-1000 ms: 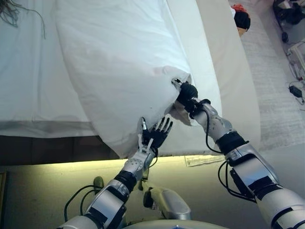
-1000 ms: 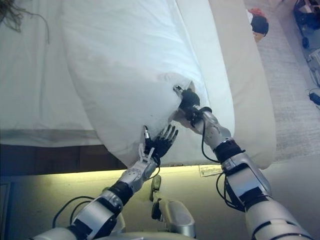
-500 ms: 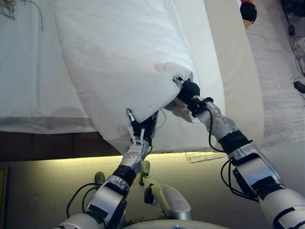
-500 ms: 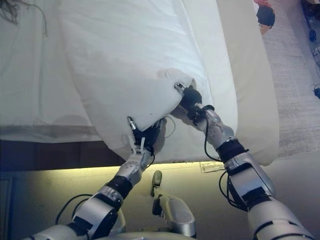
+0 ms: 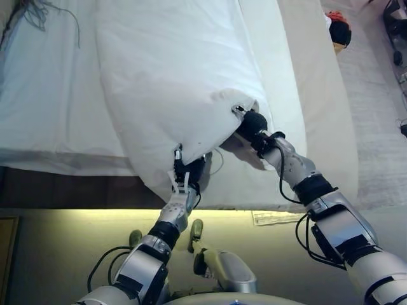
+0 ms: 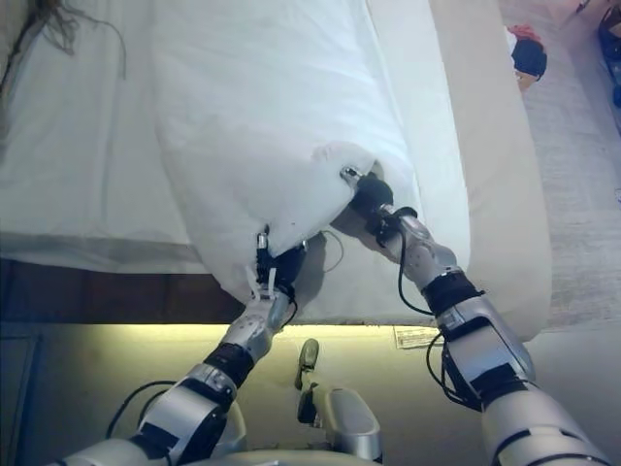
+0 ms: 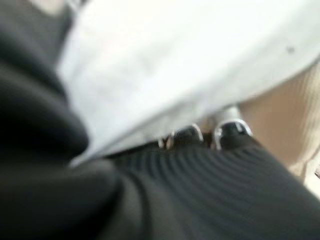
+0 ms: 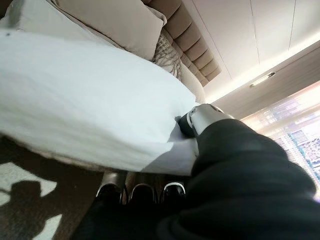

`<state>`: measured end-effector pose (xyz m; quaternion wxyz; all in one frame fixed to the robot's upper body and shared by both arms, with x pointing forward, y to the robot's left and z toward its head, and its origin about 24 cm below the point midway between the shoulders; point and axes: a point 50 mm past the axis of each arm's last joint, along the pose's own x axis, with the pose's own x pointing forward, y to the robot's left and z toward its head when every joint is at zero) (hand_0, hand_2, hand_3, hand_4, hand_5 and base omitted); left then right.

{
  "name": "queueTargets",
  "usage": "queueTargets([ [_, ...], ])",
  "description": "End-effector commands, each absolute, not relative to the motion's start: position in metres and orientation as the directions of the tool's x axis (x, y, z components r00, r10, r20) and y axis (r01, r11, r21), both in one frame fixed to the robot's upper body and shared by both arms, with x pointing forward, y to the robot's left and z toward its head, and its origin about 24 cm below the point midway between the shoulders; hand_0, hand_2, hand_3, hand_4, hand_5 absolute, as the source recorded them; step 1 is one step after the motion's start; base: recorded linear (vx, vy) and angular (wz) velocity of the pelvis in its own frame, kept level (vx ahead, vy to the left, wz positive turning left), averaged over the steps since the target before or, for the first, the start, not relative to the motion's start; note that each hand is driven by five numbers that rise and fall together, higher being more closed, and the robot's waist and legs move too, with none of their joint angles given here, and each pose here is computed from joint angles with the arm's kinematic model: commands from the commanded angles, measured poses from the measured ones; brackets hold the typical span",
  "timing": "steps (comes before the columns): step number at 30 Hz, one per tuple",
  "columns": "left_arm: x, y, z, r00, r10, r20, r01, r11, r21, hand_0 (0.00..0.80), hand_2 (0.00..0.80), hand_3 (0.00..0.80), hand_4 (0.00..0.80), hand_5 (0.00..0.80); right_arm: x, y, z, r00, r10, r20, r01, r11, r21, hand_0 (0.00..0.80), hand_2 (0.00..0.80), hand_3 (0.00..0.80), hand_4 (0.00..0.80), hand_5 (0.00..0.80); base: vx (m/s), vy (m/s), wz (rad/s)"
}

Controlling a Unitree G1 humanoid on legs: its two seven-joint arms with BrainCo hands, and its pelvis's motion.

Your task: Make the bed neatly

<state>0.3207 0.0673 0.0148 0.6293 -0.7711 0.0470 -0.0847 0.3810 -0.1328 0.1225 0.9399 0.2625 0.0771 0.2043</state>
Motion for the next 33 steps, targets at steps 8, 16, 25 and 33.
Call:
queueTargets([
  [8,0.322,0.077,0.026,0.978,-0.137,0.159,0.119,-0.263,-0.957,0.8,0.8,0.8,0.8,0.8,0.369,-0.18,0.08,0.918,0.325,-0.226,-0.194,0.867,0.459,0.0,0.0,0.0,0.0,0.0,0.072,0.103,0.07],
  [16,0.297,0.137,-0.006,0.993,-0.018,0.118,0.11,-0.252,-0.961,0.8,0.8,0.8,0.8,0.8,0.256,-0.183,-0.068,0.672,0.474,-0.57,-0.151,0.84,0.521,0.0,0.0,0.0,0.0,0.0,0.096,0.131,0.1],
  [25,0.258,0.234,-0.03,0.955,0.281,0.095,0.152,-0.185,-0.971,0.8,0.8,0.8,0.8,0.8,0.136,-0.21,-0.14,0.454,0.425,-0.783,0.084,0.854,0.513,0.0,0.0,0.0,0.0,0.0,0.03,0.11,0.05],
  [33,0.21,0.311,-0.037,0.884,0.464,0.05,0.078,-0.042,-0.996,0.8,0.8,0.8,0.8,0.8,0.107,-0.227,-0.148,0.452,0.353,-0.819,0.221,0.845,0.487,0.0,0.0,0.0,0.0,0.0,0.019,0.071,0.07],
])
